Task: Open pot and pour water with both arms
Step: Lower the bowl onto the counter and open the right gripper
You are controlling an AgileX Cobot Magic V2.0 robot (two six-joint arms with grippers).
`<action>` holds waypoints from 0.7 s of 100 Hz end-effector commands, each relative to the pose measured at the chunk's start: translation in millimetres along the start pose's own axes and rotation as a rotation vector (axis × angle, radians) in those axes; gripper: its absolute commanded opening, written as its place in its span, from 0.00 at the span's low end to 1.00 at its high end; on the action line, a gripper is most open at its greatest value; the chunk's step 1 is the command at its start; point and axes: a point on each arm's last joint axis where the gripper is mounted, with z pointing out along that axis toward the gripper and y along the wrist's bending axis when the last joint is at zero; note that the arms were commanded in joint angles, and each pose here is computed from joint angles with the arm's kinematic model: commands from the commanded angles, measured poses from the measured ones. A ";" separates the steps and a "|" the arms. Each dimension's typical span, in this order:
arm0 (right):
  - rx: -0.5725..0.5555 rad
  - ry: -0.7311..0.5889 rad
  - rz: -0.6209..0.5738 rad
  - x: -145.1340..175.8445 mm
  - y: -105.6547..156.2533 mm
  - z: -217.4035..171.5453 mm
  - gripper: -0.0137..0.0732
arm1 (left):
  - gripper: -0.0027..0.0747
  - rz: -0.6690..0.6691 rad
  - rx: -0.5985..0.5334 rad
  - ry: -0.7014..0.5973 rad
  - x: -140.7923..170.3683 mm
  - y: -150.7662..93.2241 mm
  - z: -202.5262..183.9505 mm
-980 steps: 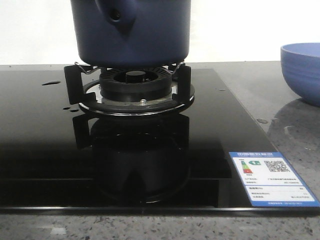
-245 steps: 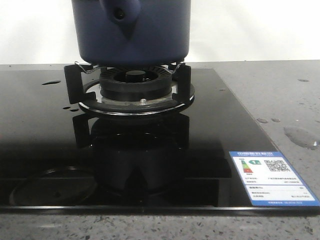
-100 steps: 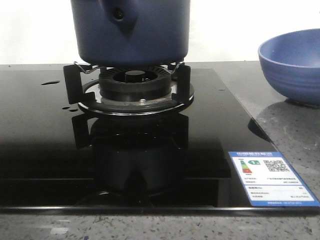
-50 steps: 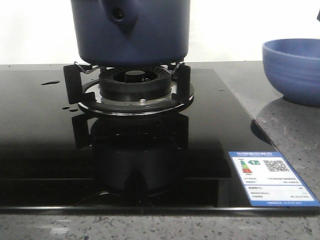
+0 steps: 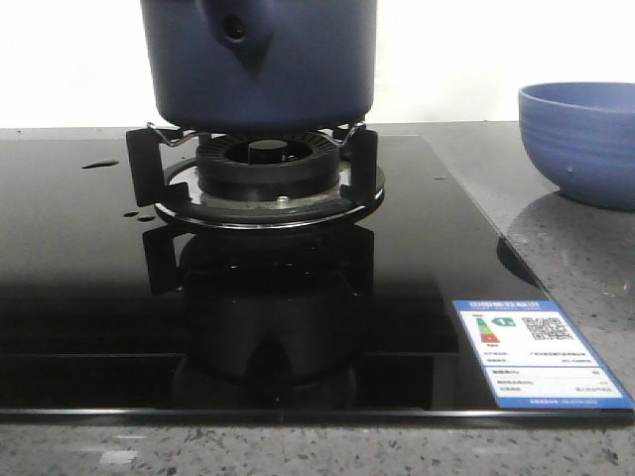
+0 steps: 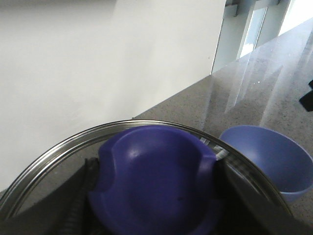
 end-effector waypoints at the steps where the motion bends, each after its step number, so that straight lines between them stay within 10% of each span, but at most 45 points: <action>1: 0.012 -0.118 -0.019 -7.8 -0.7 -24.3 0.71 | 0.44 -0.030 0.008 -0.080 -19.6 -5.3 -3.0; 70: 0.007 -0.158 -0.019 -10.2 0.0 -27.5 0.71 | 0.44 -0.060 0.142 -0.007 2.0 -5.9 16.3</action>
